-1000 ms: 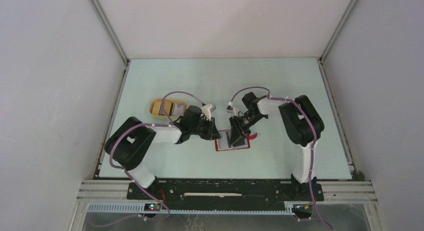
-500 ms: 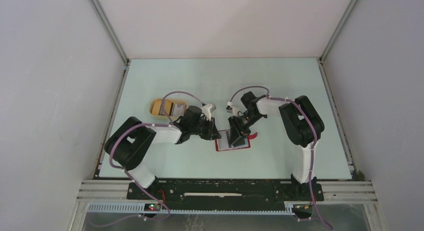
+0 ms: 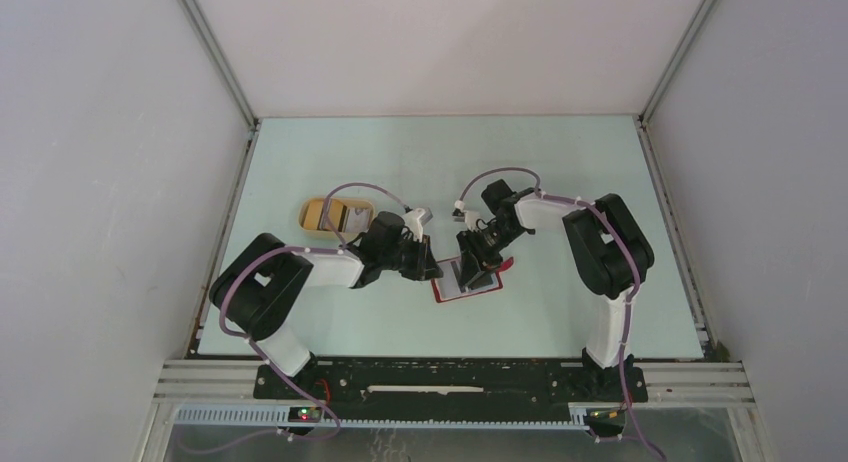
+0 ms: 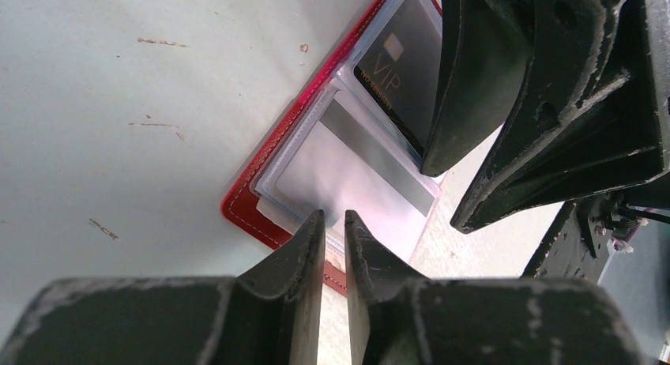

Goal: Put the credit cards into the card holder
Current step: Turn over the card slot in the card holder.

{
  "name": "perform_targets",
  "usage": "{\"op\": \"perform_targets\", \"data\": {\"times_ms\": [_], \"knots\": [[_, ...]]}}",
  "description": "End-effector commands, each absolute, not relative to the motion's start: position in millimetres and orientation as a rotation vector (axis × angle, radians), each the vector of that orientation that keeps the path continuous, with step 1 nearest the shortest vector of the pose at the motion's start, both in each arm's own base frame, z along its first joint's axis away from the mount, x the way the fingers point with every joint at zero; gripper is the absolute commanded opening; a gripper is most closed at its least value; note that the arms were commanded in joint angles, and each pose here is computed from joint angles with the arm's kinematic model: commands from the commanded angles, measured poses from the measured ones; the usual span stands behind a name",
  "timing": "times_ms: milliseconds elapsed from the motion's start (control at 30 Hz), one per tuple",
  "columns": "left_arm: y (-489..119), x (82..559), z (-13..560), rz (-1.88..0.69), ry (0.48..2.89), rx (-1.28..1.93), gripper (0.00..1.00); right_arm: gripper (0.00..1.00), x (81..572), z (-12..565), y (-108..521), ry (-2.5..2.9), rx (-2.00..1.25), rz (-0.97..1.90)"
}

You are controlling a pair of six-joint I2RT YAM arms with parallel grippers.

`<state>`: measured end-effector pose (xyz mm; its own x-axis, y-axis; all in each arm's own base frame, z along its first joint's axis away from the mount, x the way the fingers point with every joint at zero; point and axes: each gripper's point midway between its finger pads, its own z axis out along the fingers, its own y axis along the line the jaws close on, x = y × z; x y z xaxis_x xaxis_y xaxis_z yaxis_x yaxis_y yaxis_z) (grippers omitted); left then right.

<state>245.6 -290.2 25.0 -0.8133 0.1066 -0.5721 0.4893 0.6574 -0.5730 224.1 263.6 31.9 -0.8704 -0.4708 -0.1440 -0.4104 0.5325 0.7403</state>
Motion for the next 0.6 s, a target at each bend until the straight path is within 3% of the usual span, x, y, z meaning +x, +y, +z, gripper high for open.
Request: {"op": "perform_targets", "data": {"times_ms": [0, 567], "knots": [[-278, 224, -3, -0.980, 2.496, 0.460, 0.21, 0.50, 239, 41, 264, -2.753, 0.864, -1.274], [-279, 223, -5, -0.980, 2.504, 0.465, 0.21, 0.52, 244, 56, 266, -2.752, 0.888, -1.357]]}}
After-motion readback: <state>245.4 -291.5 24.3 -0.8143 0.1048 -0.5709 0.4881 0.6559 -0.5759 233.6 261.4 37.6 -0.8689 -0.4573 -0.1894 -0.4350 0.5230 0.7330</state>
